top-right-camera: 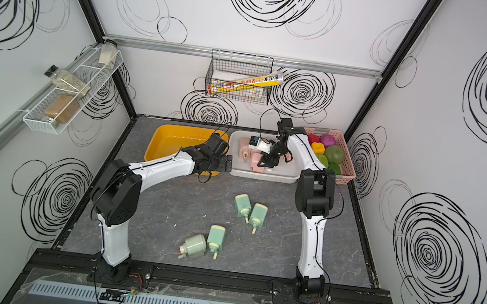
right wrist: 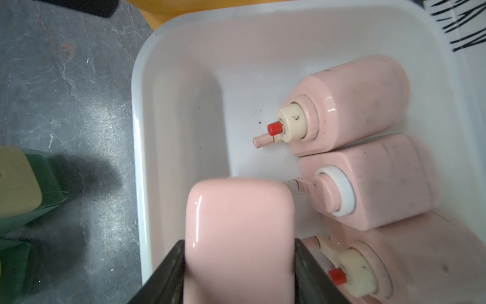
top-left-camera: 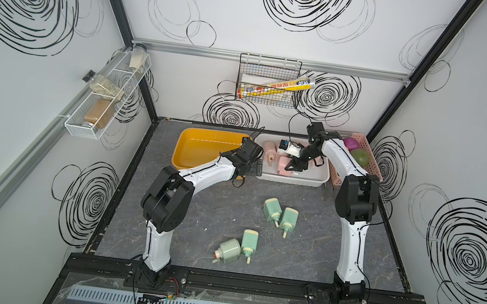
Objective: Place the pencil sharpeners by color into the storage box
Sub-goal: Place the pencil sharpener in the storage box.
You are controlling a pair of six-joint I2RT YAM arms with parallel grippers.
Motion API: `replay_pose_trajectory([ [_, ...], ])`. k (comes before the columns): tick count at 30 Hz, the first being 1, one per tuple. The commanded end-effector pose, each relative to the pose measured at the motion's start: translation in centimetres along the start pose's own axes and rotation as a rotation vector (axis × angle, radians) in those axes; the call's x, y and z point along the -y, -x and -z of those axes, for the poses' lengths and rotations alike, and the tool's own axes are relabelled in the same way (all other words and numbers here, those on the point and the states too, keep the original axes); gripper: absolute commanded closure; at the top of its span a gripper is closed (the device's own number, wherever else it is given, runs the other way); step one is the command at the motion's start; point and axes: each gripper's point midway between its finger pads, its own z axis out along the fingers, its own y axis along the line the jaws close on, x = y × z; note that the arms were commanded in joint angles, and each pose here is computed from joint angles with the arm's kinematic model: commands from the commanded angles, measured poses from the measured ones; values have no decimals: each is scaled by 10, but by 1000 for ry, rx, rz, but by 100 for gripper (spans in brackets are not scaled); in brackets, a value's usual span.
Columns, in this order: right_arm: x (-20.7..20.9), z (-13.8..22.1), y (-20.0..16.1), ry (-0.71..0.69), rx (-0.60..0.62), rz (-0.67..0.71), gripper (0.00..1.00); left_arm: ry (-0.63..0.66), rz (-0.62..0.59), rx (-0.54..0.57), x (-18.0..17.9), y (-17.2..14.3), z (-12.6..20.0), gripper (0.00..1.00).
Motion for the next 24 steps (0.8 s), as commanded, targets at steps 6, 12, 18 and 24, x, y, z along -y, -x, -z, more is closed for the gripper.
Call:
replay_pose_trajectory([
  [6, -11, -4, -8, 66, -42, 40, 100, 37, -1, -8, -9, 3, -5, 1],
  [12, -8, -13, -8, 68, -35, 82, 95, 45, -3, -14, -11, 1, -7, 1],
  [18, 2, -20, -8, 30, -38, 108, 72, 47, -5, -21, -12, -1, -9, 1],
  [24, 4, -23, -10, 25, -52, 118, 60, 42, -6, -24, -11, -3, -7, 1],
])
